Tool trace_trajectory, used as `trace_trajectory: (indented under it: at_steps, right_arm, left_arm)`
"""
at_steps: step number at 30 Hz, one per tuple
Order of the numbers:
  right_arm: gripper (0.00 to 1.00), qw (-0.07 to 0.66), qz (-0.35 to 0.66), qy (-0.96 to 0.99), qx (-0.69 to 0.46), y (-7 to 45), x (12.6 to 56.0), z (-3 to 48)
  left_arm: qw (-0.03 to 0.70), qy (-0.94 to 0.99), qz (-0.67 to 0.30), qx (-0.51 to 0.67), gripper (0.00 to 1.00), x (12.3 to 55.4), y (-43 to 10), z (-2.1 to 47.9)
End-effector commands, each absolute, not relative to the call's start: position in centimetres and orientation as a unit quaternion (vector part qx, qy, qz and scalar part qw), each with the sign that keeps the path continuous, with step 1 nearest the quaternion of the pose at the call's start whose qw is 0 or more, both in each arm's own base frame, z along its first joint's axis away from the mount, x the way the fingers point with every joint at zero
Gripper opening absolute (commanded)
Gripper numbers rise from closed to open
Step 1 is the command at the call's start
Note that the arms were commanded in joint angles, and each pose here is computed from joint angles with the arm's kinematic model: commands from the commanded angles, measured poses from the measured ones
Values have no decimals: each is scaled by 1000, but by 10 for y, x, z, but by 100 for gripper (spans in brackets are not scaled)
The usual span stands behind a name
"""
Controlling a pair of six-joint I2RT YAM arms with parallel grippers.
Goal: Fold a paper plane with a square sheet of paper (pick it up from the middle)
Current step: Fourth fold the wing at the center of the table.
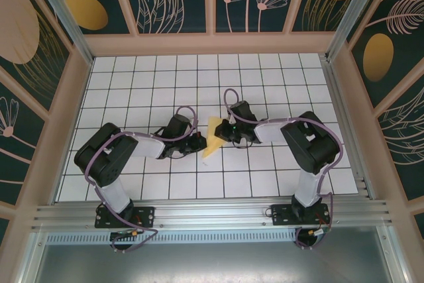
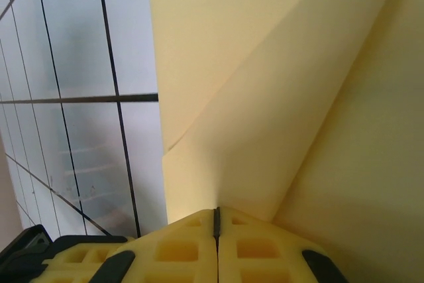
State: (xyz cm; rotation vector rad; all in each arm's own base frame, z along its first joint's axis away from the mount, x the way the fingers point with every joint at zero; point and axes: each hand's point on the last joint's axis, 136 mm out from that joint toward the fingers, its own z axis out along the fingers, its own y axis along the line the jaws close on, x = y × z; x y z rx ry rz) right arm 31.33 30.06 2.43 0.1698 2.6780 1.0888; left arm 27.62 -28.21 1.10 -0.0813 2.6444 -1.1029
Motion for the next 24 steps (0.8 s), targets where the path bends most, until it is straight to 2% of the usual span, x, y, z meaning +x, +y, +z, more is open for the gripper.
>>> trace_trajectory:
  at_steps: [1, 10, 19, 24]
  right_arm:
    - [8, 136, 372, 917, 56, 296, 325, 33]
    - [7, 101, 302, 943, 92, 272, 321, -12]
    - [9, 140, 355, 922, 69, 281, 346, 36]
    - [9, 135, 342, 927, 72, 275, 354, 26]
  left_arm:
    - [77, 960, -261, -60, 0, 244, -234, -57]
    - [75, 962, -254, -58, 0, 244, -232, -60]
    - [74, 963, -252, -59, 0, 241, -230, -62]
    - [74, 963, -253, -59, 0, 241, -230, -62]
